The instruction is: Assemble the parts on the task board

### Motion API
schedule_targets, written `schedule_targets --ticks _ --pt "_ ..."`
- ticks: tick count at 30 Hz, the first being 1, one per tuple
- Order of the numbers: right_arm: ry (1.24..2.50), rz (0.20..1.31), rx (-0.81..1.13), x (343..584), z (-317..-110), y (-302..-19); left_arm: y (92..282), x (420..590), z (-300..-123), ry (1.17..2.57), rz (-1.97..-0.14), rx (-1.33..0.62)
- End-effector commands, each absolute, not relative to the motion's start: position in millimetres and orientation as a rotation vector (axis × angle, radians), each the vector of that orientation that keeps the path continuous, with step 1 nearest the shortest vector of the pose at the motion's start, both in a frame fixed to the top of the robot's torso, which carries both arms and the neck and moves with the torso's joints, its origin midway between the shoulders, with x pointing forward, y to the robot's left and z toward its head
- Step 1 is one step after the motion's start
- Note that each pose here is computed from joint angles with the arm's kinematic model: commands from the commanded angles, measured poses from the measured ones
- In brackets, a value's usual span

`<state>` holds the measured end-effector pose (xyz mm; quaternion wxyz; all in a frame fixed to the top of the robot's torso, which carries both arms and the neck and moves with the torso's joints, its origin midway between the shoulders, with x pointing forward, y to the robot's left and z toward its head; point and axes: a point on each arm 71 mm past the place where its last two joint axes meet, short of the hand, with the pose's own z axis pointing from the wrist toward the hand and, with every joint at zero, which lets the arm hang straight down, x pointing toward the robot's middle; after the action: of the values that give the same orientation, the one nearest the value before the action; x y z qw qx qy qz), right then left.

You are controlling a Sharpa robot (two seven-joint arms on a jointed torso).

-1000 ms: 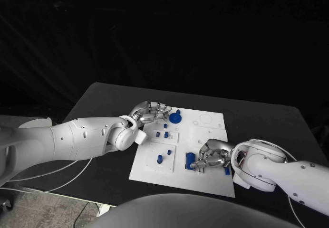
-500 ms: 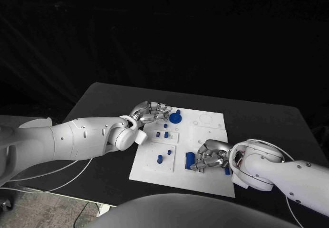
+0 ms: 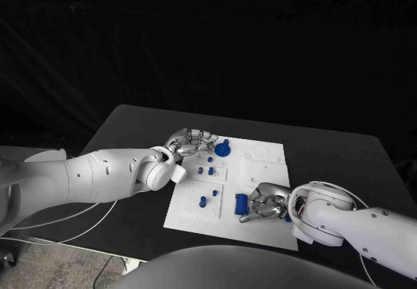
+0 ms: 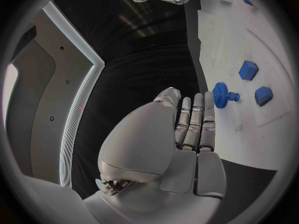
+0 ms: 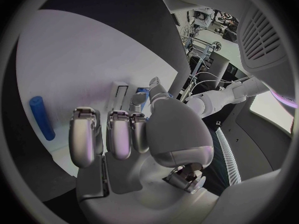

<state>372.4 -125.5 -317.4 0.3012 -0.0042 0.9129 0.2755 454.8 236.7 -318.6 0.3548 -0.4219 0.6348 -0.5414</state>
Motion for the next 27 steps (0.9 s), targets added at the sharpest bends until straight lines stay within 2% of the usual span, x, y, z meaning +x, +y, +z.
schedule_targets --ticks 1,5,10,16,22,27 --pt "2.397 0.728 -0.007 373 -317 -130 234.6 454.4 -317.8 1.641 -1.425 -1.090" --pt "2.353 0.718 0.037 374 -310 -142 235.3 454.4 -317.7 1.639 -1.424 -1.089" --pt "2.275 0.686 0.070 386 -283 -166 237.4 454.6 -317.6 1.634 -1.419 -1.089" --pt "2.246 0.637 0.118 394 -261 -193 237.4 455.0 -317.5 1.630 -1.420 -1.086" --pt "2.302 0.543 0.131 398 -262 -214 237.9 455.2 -317.6 1.627 -1.420 -1.085" --pt "2.313 0.405 0.048 399 -272 -226 238.3 455.0 -317.8 1.628 -1.420 -1.086"
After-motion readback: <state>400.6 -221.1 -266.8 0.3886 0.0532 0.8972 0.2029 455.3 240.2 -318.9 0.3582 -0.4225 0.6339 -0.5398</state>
